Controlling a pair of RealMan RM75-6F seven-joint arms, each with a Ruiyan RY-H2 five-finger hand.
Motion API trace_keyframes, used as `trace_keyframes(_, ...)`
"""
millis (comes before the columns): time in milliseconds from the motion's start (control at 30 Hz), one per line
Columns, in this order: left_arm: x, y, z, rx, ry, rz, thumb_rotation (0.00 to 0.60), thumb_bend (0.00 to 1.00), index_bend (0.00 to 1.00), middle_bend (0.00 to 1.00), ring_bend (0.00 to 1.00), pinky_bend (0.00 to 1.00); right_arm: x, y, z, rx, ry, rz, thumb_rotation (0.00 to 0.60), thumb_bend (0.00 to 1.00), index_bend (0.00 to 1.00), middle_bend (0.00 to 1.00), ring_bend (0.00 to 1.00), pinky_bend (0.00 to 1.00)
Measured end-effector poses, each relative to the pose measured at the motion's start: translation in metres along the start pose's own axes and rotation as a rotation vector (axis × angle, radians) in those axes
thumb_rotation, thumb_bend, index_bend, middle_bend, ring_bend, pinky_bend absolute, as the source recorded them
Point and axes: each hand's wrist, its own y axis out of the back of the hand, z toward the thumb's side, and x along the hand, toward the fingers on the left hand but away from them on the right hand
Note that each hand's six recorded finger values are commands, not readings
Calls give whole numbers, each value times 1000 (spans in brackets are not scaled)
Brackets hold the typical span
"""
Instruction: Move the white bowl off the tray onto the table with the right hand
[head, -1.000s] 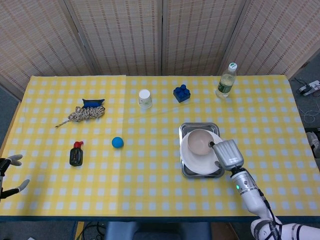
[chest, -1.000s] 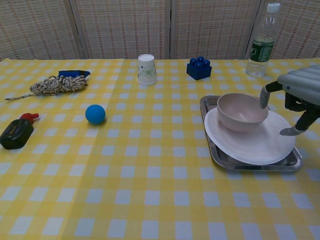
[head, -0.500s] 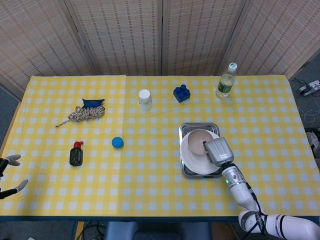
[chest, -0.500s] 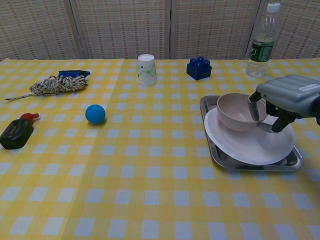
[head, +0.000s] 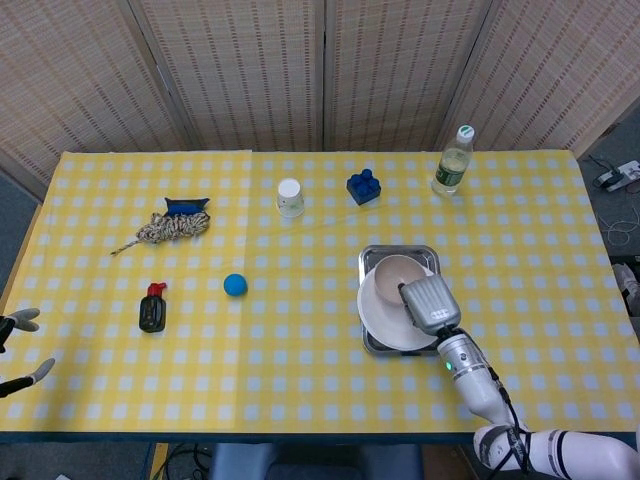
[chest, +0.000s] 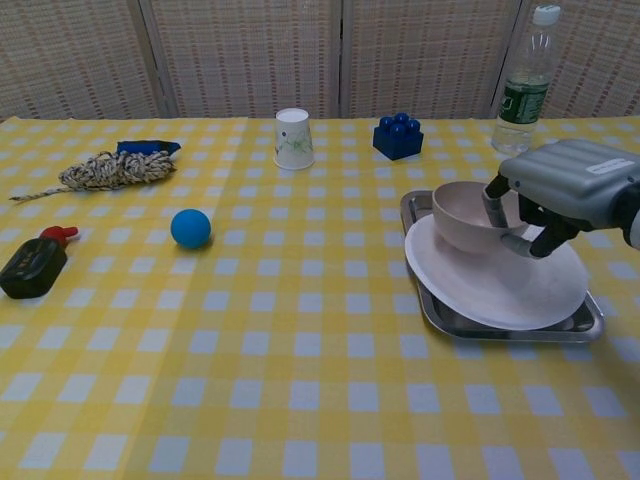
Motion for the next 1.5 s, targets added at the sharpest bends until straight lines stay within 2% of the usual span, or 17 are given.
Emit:
trace_keyframes(267, 1, 1, -3, -5, 12, 1, 600, 135, 341, 431, 309, 518, 15, 40, 40, 49, 99, -98, 600, 467, 687, 1000, 1000, 1000)
trace_keyframes(433, 3, 2, -8, -8, 30, 5, 600, 135, 341, 431, 309, 518, 11, 51, 74, 104, 166, -133, 600, 467, 687, 1000, 1000, 1000)
trace_keyframes(600, 4, 6, -14, -12, 54, 15, 600, 135, 342, 431, 309, 518, 1, 52, 106, 110, 218, -143, 600, 459, 679, 1000, 1000, 1000)
trace_keyframes(667, 4, 8, -18, -13, 66, 17, 600, 135, 342, 431, 309, 518, -4, 48, 117, 112, 234, -140, 600, 419, 589, 1000, 1000, 1000)
trace_keyframes(800, 4, 12, -24, -20, 86, 19, 600, 135, 348, 431, 309, 518, -10, 40, 128, 107, 247, -130, 600, 261, 219, 1000, 1000, 1000)
trace_keyframes(900, 3, 15, -27, -22, 94, 26, 600, 135, 356, 431, 309, 518, -11, 38, 129, 86, 247, -130, 600, 135, 67, 991, 1000, 1000)
trace_keyframes(1000, 2, 16, -29, -22, 104, 23, 600, 135, 360, 431, 310, 519, -9, 38, 127, 74, 252, -138, 600, 11, 0, 918, 999, 1000)
trace_keyframes(1067, 2, 16, -29, -16, 106, 18, 600, 135, 360, 431, 309, 519, -7, 39, 124, 67, 253, -142, 600, 0, 0, 860, 976, 1000)
trace_keyframes(1167, 1, 15, -27, -16, 105, 9, 600, 135, 361, 431, 309, 518, 1, 43, 116, 63, 248, -160, 600, 0, 1, 738, 871, 995)
trace_keyframes(1267, 0, 15, -26, -11, 96, 6, 600, 135, 362, 431, 310, 518, 14, 49, 99, 64, 219, -182, 600, 6, 115, 637, 761, 945)
trace_keyframes(1333, -1, 14, -25, -6, 91, 3, 600, 135, 366, 431, 309, 518, 25, 52, 80, 67, 184, -190, 600, 19, 244, 572, 673, 892)
trace_keyframes(1500, -2, 12, -18, 0, 65, 7, 600, 135, 479, 431, 310, 518, 54, 53, 24, 63, 67, -194, 600, 43, 276, 480, 544, 739)
